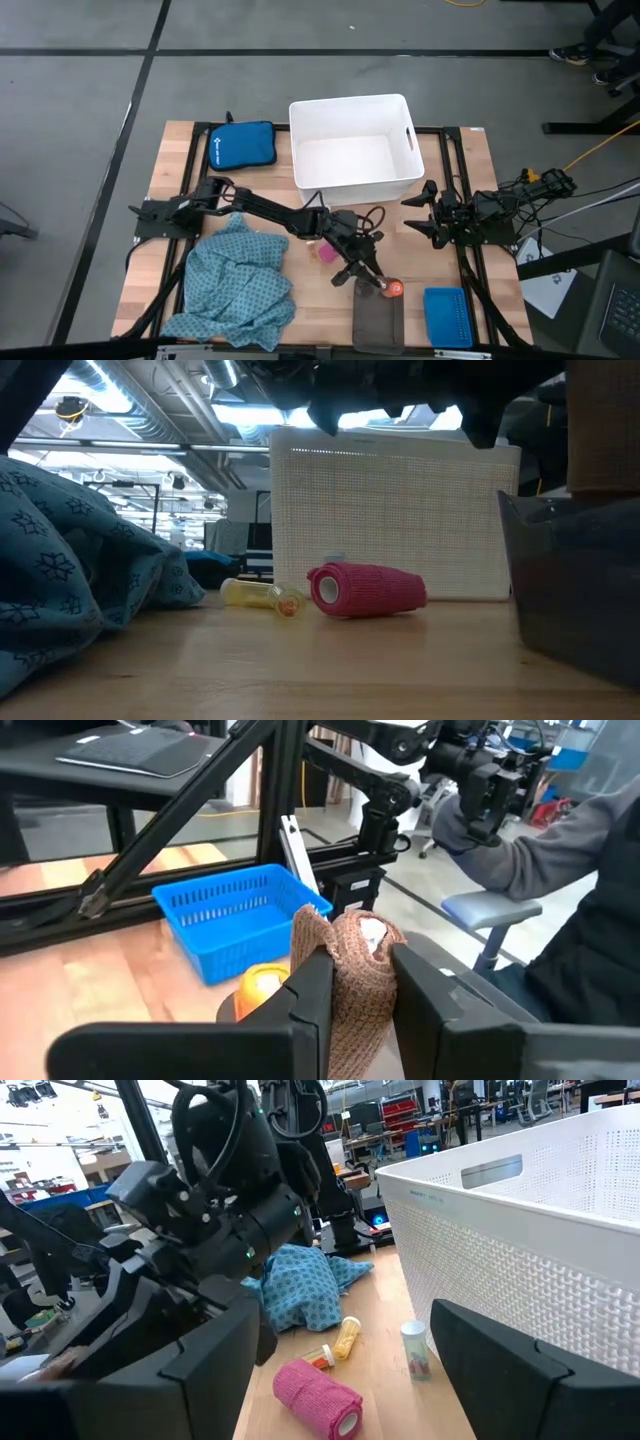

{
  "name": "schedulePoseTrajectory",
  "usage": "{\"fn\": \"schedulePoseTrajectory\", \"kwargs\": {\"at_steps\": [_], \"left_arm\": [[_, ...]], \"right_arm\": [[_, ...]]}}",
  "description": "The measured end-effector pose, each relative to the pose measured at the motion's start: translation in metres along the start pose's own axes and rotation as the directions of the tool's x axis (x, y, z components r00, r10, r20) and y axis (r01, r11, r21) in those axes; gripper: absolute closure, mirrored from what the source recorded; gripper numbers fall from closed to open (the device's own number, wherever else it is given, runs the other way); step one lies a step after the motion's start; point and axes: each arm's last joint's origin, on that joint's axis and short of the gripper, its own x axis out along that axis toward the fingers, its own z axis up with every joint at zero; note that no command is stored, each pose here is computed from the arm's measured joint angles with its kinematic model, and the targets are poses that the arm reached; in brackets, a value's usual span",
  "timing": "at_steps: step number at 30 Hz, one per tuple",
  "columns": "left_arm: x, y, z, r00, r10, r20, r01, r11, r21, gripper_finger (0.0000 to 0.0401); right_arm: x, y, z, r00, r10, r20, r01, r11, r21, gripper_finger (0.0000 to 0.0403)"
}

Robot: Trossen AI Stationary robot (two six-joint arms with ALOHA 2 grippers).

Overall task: Pick & place medical supplies in basket/bin
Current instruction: Put the brown bandage into the black bin

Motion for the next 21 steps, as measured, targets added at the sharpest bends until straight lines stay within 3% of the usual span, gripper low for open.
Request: {"fn": "schedulePoseTrajectory", "kwargs": {"at_steps": [21], "left_arm": [[0.0048,-0.0088,-0.0012,0.998,-0.068,-0.006,0.068,0.995,-0.072,0.0342]], "right_arm": [[0.0000,0.0000,-0.0001,1.000,0.000,0.000,0.000,1.000,0.000,0.0105]]}}
